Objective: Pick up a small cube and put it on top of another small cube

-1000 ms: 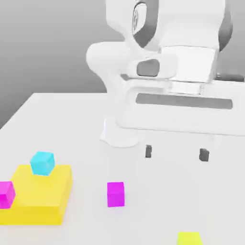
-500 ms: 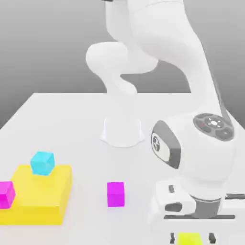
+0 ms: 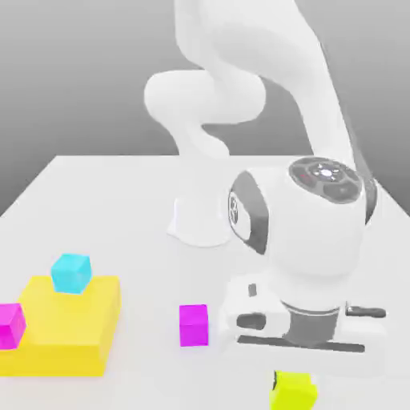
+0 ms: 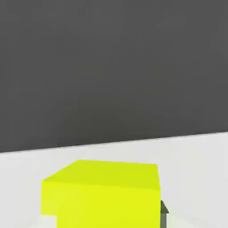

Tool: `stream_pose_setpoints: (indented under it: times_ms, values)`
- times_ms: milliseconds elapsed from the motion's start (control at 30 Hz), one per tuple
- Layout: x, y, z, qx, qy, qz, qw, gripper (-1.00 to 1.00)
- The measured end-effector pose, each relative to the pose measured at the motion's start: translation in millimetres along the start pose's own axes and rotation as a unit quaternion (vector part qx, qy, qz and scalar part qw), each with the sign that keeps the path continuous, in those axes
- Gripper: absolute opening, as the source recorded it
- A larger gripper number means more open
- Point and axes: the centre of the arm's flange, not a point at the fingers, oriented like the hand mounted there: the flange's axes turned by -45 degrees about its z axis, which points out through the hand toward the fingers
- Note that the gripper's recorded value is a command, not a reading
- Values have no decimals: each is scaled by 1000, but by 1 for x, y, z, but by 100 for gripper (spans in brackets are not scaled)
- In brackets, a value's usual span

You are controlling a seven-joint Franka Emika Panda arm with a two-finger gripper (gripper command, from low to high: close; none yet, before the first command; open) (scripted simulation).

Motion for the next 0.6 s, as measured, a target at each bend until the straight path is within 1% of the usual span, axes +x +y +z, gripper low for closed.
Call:
stream_pose_setpoints:
  times_ms: [200, 367, 400, 467, 500, 600]
  values:
    - [18, 152, -33, -6, -5, 157, 988, -100]
    - [-6, 291, -65, 10, -7, 304, 953, -100]
    - [-15, 323, -64, 15, -8, 337, 941, -100]
    - [-23, 347, -41, 20, -7, 364, 931, -100]
    - [-25, 351, -27, 21, -7, 369, 929, 100]
    - [-25, 351, -27, 21, -7, 369, 929, 100]
